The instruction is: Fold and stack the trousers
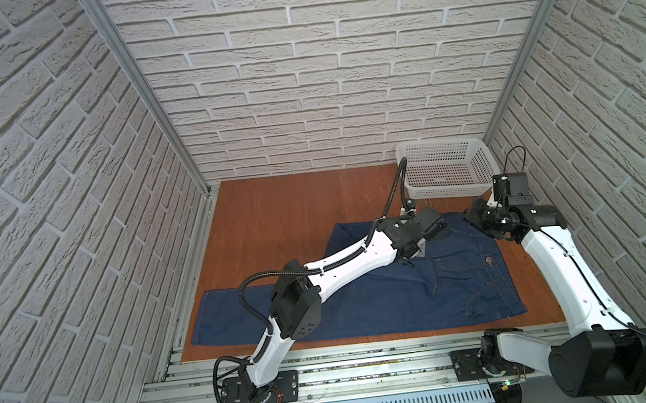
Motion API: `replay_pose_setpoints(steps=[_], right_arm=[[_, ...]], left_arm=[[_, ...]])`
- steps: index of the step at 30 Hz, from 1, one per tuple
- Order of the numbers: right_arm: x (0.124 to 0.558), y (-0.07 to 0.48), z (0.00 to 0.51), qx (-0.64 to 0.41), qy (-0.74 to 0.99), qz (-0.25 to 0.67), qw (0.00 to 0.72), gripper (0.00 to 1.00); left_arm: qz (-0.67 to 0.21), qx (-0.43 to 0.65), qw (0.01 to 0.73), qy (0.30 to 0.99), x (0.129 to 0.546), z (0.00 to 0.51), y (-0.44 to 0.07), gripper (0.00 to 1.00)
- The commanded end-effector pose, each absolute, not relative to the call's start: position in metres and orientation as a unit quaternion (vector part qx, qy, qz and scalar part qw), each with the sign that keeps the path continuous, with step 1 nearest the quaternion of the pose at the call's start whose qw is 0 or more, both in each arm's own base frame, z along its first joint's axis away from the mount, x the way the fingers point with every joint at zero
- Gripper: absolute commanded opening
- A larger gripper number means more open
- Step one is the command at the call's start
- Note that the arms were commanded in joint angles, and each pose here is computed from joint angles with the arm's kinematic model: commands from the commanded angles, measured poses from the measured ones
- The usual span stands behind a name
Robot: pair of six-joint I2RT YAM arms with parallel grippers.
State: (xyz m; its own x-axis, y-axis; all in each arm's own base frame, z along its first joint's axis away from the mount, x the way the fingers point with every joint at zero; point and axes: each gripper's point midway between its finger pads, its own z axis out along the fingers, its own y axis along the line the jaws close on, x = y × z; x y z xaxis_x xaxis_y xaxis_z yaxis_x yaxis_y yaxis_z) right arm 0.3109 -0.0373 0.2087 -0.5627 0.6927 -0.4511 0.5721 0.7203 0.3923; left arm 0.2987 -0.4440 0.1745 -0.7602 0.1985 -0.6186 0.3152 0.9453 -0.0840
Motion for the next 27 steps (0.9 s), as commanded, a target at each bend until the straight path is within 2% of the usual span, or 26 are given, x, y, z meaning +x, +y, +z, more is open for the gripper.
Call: replay_pose_setpoints(steps=[1,5,10,15,21,27], right_arm=[[0.312,-0.022,0.189,0.354,0.886,0.139,0.264,0.49],[0.304,-0.015,0.168,0.353,0.894,0.145,0.235,0.49],[0.296,-0.014,0.158,0.351,0.898,0.14,0.225,0.49],[0.291,-0.016,0.158,0.351,0.898,0.135,0.227,0.49],[0.289,-0.016,0.161,0.349,0.899,0.132,0.229,0.49],[0.288,-0.017,0.158,0.35,0.899,0.131,0.228,0.49]], left_arm=[[-0.124,0.139,0.334,0.924,0.326,0.19,-0.438,0.6],[-0.16,0.193,0.279,0.927,0.334,0.159,-0.45,0.58],[-0.199,0.262,0.217,0.919,0.324,0.119,-0.474,0.59],[-0.259,0.297,0.158,0.905,0.308,0.083,-0.501,0.67],[-0.28,0.311,0.087,0.904,0.286,0.049,-0.511,0.68],[-0.308,0.327,0.056,0.892,0.259,0.054,-0.507,0.59]])
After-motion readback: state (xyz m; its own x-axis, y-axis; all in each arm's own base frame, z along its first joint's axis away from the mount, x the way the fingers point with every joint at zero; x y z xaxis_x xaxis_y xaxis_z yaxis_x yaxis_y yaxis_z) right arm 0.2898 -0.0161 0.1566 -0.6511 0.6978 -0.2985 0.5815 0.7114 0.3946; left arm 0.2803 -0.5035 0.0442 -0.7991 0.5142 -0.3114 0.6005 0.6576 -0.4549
